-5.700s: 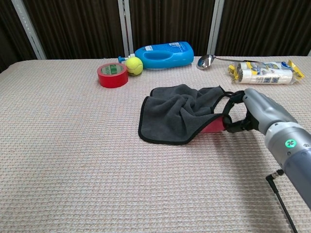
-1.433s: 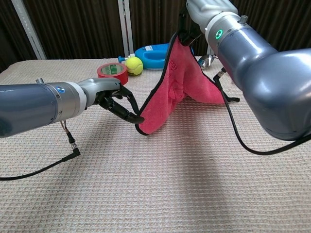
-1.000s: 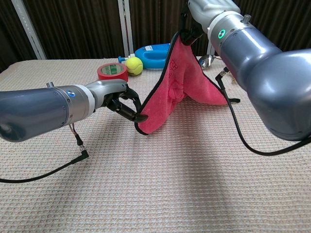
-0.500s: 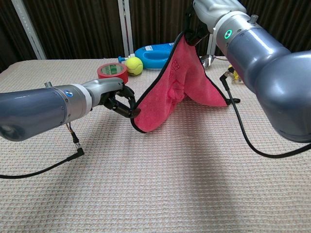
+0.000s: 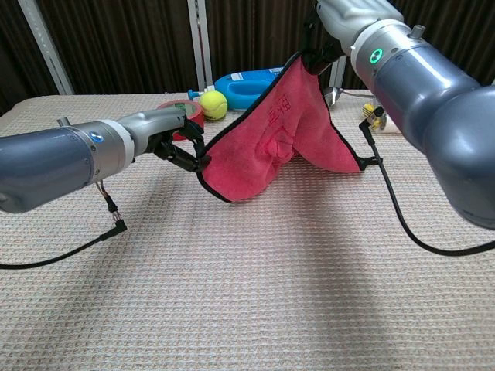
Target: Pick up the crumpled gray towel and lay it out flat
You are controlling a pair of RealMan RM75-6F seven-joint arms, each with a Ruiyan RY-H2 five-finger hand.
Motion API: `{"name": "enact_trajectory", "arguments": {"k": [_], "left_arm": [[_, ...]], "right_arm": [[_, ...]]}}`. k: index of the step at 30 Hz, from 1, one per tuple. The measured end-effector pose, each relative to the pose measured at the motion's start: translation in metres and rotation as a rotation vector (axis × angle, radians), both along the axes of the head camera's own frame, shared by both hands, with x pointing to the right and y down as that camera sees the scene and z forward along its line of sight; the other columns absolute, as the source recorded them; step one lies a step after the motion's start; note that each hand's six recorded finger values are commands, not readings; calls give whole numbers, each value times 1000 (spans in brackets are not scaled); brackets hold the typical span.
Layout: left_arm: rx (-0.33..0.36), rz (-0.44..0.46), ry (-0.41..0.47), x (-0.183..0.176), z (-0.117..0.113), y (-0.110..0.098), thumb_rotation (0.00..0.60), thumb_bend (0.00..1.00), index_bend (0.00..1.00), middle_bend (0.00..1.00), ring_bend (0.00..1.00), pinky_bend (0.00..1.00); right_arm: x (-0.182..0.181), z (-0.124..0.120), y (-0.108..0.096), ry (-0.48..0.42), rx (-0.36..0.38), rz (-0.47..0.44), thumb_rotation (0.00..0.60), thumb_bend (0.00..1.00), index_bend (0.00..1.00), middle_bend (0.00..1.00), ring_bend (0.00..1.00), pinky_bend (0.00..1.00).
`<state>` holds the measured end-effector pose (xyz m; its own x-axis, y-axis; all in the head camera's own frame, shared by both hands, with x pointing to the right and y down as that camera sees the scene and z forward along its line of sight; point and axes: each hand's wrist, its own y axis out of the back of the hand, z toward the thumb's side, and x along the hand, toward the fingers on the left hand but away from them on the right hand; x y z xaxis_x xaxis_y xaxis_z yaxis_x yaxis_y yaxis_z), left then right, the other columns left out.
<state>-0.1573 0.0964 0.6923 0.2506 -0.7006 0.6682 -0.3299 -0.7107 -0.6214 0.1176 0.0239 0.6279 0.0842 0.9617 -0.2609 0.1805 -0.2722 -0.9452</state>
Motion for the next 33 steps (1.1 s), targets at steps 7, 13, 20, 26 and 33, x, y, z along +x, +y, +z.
{"name": "enact_trajectory", "arguments": {"k": [7,13,20,26,33], "left_arm": [[81,1,-47,-18,-10,-32,600,450,596,41,0,19],[181,46,-77,-16,-29,-70,600,450,600,41,0,19],[281,101,-100,-2,-51,-105,600,450,601,42,0,19],[324,107,-109,4,-64,-125,600,450,602,42,0,19],[357,92,-97,14,-78,-146,600,450,603,42,0,19]], "right_arm": [[12,-8,-6,-9,9,7,600,559,599,178,8,36],[22,-13,-11,-15,13,8,600,559,599,179,8,36],[34,-17,-19,-17,17,23,600,559,599,179,8,36],[49,-21,-30,-13,21,42,600,559,599,179,8,36],[65,-25,-46,-5,23,67,600,559,599,182,8,36]]}}
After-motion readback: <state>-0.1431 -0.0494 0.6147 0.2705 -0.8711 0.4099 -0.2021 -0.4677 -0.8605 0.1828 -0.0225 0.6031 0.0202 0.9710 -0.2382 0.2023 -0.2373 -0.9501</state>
